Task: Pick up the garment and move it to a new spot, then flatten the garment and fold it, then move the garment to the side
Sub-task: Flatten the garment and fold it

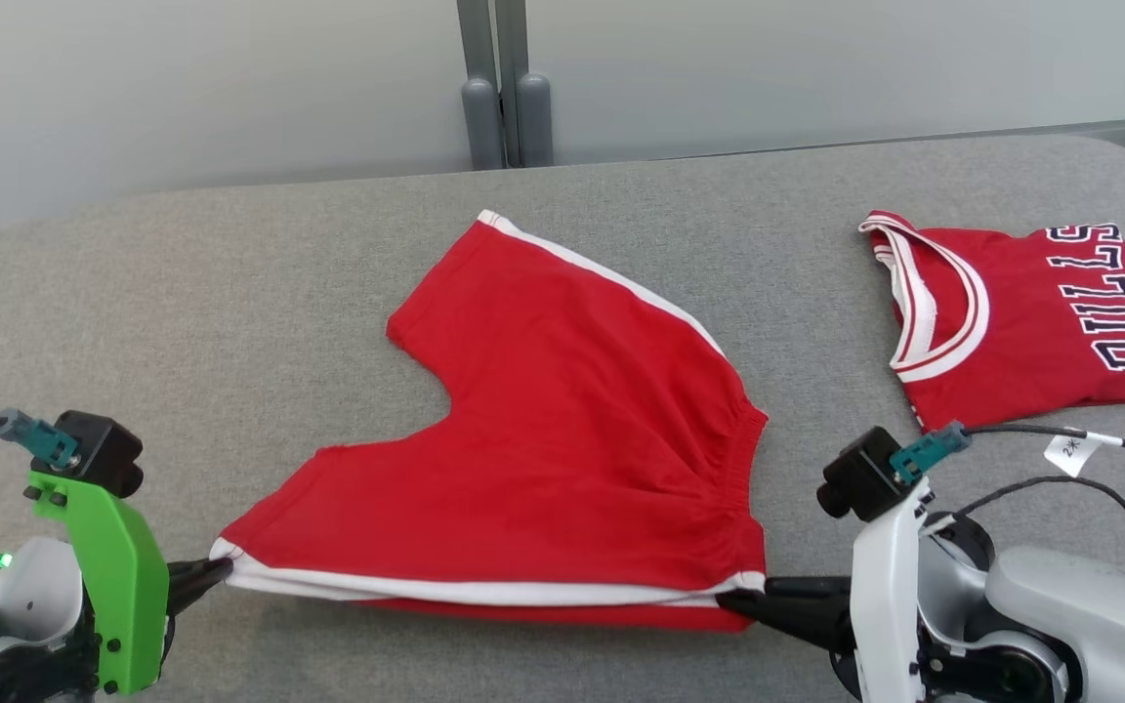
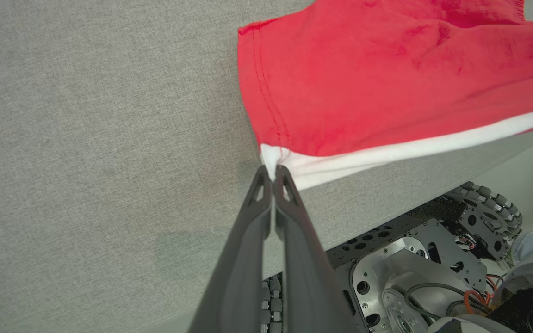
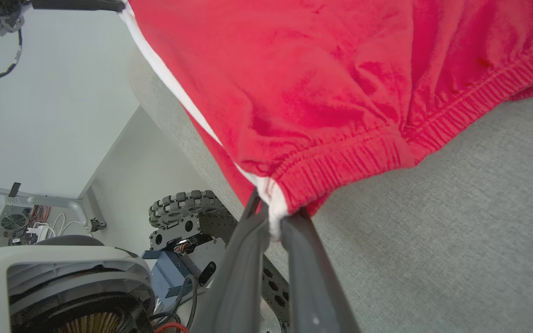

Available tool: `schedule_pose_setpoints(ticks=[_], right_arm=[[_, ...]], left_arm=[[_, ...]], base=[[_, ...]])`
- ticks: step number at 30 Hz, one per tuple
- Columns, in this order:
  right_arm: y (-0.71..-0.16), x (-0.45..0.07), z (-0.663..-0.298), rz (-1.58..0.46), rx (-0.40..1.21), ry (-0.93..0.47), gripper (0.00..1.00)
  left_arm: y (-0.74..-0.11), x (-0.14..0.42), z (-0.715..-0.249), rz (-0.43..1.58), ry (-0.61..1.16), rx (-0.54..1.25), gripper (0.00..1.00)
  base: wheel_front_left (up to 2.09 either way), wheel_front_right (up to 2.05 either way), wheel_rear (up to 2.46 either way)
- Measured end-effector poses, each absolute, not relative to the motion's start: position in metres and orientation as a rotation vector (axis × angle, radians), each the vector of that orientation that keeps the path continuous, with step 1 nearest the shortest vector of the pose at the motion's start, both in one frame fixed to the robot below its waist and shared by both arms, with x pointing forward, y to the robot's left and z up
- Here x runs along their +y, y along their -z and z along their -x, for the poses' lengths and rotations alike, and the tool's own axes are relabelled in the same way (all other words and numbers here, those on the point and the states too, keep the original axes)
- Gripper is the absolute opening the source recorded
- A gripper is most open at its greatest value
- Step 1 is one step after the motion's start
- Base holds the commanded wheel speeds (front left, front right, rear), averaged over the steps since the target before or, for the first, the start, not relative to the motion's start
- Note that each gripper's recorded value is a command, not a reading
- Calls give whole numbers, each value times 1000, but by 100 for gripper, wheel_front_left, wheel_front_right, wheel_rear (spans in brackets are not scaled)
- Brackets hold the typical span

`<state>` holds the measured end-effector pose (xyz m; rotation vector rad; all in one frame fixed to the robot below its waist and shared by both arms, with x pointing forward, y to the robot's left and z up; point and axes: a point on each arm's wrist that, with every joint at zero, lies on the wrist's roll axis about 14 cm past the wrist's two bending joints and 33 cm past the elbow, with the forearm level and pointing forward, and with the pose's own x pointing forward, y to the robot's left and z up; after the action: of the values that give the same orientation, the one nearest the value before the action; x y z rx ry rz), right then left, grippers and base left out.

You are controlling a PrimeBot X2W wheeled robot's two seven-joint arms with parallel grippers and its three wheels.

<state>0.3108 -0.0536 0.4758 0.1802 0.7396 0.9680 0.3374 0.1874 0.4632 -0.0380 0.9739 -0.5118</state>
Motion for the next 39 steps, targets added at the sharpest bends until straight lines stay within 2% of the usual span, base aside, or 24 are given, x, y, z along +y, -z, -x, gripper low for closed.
schedule_pose_setpoints(ticks=[6, 10, 22, 32, 39], right_arm=[[-480, -53, -296, -210, 754, -990, 0], [-489, -50, -310, -262, 706, -974, 0], [-501, -67, -382, -463, 555, -812, 0], [-498, -77, -411, -650, 440, -680, 0], [-483, -94, -420, -705, 428, -579, 0]], left_arm=[[-481, 183, -338, 49, 522, 955, 0], [-486, 175, -349, 39, 549, 960, 0], [-519, 147, -464, -32, 593, 840, 0], [-493, 108, -537, -49, 638, 841, 0], [-465, 77, -574, -63, 679, 847, 0]], base=[[0, 0, 0], [0, 0, 0], [0, 0, 0], [0, 0, 0], [0, 0, 0]])
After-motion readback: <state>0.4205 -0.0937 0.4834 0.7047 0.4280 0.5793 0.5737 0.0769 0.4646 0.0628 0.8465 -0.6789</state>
